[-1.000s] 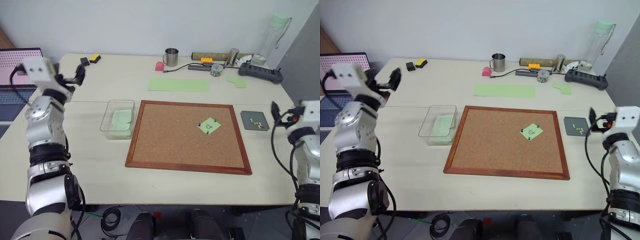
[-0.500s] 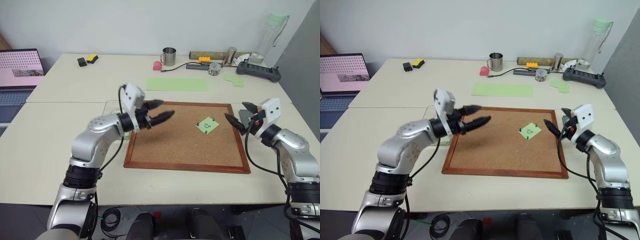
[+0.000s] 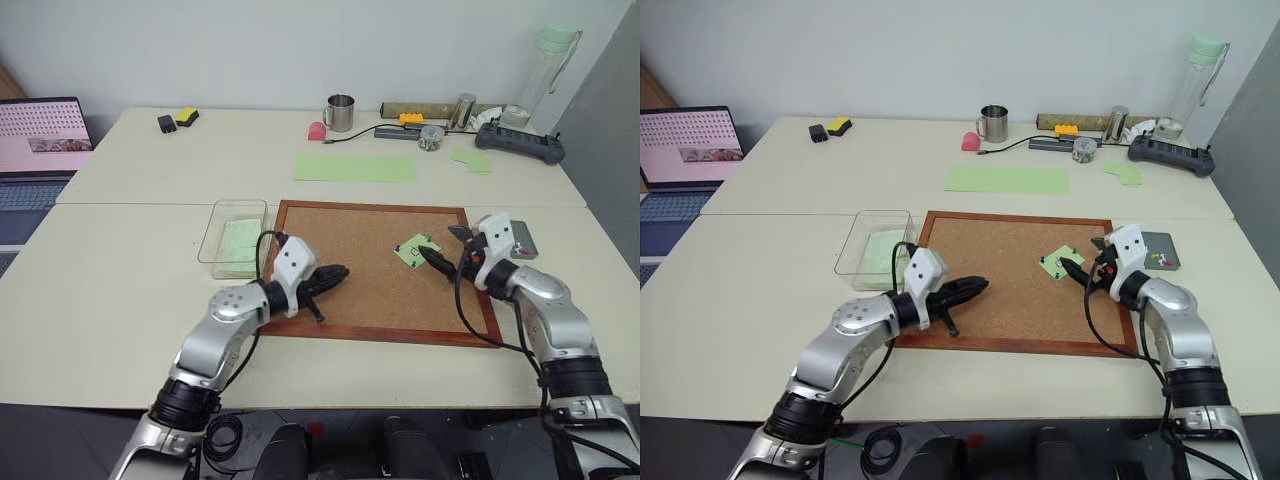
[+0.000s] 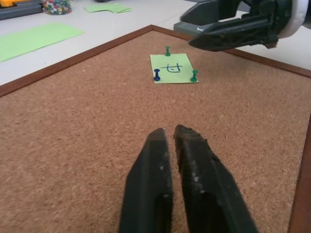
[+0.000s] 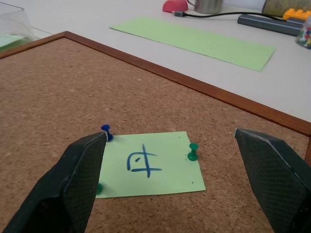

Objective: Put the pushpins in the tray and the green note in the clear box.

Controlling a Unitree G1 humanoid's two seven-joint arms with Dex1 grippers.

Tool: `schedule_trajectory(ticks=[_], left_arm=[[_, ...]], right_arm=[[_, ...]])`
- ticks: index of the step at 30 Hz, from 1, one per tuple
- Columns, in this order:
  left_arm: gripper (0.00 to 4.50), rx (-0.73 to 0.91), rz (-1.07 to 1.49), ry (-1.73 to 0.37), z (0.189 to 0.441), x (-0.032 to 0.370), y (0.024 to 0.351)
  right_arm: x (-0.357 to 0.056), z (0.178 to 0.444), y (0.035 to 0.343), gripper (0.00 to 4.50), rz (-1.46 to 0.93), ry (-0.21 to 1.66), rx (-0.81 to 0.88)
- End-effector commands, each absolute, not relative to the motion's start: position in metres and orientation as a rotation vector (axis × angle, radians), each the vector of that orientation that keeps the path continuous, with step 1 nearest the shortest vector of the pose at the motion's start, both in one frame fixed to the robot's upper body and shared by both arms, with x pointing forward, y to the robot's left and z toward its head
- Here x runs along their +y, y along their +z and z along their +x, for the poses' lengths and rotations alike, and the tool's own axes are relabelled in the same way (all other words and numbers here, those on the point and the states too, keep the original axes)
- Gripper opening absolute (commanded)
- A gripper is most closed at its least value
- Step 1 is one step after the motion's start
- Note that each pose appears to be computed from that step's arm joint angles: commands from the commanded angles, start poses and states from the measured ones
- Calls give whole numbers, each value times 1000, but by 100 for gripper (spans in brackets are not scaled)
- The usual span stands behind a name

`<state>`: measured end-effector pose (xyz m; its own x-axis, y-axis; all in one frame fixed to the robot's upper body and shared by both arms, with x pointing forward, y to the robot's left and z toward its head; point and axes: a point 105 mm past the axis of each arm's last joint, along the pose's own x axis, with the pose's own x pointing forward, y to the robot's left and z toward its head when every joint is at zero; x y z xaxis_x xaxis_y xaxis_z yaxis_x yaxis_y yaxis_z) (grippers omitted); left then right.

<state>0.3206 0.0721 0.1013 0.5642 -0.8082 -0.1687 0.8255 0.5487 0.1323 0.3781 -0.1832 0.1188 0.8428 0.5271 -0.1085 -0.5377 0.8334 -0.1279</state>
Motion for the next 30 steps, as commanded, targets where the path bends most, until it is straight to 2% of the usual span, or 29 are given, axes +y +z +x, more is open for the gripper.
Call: schedule_trajectory(ticks=[1, 9, 16, 17, 18, 23, 30], left_arm=[[4, 101, 229, -980, 321, 66, 91], [4, 240, 259, -998, 314, 73, 52], [4, 227, 249, -993, 317, 72, 56], [0, 225, 248, -993, 318, 73, 57], [0, 224, 248, -992, 319, 73, 57], [0, 223, 235, -989, 320, 73, 60], [0, 230, 233, -989, 317, 74, 57]], right_arm=[[-183, 389, 124, 439, -161, 533, 51], [-182, 398, 112, 439, -127, 507, 88], [-178, 407, 112, 439, -101, 492, 72], [-177, 408, 112, 403, -93, 494, 70], [-176, 408, 112, 391, -91, 497, 70], [-172, 407, 107, 276, -120, 518, 78], [-172, 408, 108, 150, -125, 513, 65]])
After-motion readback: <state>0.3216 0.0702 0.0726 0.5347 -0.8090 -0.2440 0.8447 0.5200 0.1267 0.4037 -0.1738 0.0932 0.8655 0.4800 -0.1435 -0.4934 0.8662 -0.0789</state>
